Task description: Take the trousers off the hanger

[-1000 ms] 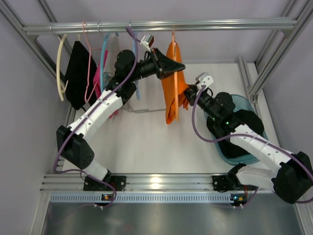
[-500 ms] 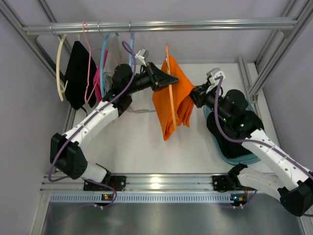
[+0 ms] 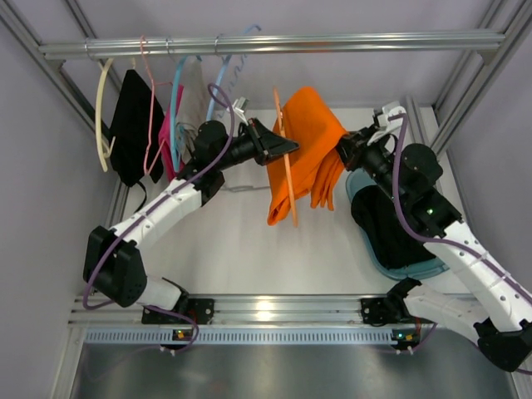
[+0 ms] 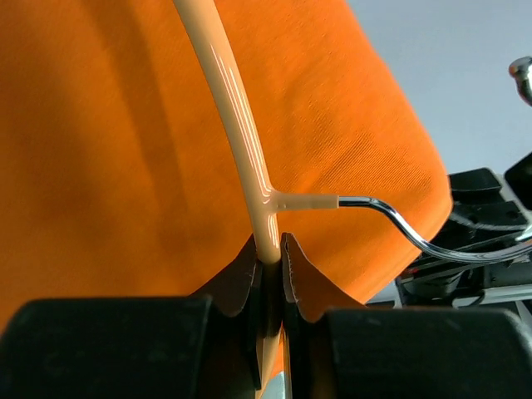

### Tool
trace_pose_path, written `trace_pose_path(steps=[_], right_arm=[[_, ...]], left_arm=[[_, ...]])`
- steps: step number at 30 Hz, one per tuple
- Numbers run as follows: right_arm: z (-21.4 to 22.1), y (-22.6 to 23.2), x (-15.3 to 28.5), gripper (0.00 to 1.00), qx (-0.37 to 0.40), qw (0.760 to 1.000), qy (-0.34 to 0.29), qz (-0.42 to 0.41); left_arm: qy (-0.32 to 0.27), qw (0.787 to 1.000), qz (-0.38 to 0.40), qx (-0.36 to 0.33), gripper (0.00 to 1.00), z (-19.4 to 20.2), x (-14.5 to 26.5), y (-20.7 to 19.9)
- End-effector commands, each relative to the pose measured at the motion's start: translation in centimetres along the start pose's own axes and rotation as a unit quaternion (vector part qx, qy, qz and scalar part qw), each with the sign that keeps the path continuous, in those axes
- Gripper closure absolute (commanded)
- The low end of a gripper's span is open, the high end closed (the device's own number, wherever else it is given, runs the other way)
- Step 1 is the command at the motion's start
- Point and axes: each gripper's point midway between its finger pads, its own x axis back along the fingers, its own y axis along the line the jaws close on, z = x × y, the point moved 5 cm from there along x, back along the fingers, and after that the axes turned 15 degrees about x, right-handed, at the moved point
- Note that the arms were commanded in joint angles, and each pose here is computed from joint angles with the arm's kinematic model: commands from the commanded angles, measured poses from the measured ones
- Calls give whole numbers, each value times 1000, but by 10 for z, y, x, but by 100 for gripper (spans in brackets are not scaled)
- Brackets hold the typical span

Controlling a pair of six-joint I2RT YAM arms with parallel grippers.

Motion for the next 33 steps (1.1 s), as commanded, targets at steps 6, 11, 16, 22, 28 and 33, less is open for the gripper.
trace_pose_path(steps=[6, 11, 16, 22, 28, 33], right_arm=[[-157, -64, 56, 100, -60, 952, -244, 174], [-168, -73, 63, 100, -69, 945, -259, 190], [-176, -81, 74, 100, -60, 941, -257, 212], [-173, -91, 95, 100, -47, 938, -238, 247], [-165, -100, 124, 100, -2, 937, -208, 280], [-139, -107, 154, 100, 34, 929, -161, 331]], left_arm=[[-22, 999, -27, -35, 100, -6, 10, 27], [-19, 998, -48, -22, 100, -2, 11, 46], [-15, 998, -50, -21, 100, -1, 11, 49], [-3, 999, -47, -24, 100, 3, 13, 48], [13, 998, -37, -48, 100, 7, 11, 41], [28, 996, -22, -82, 100, 17, 10, 31]])
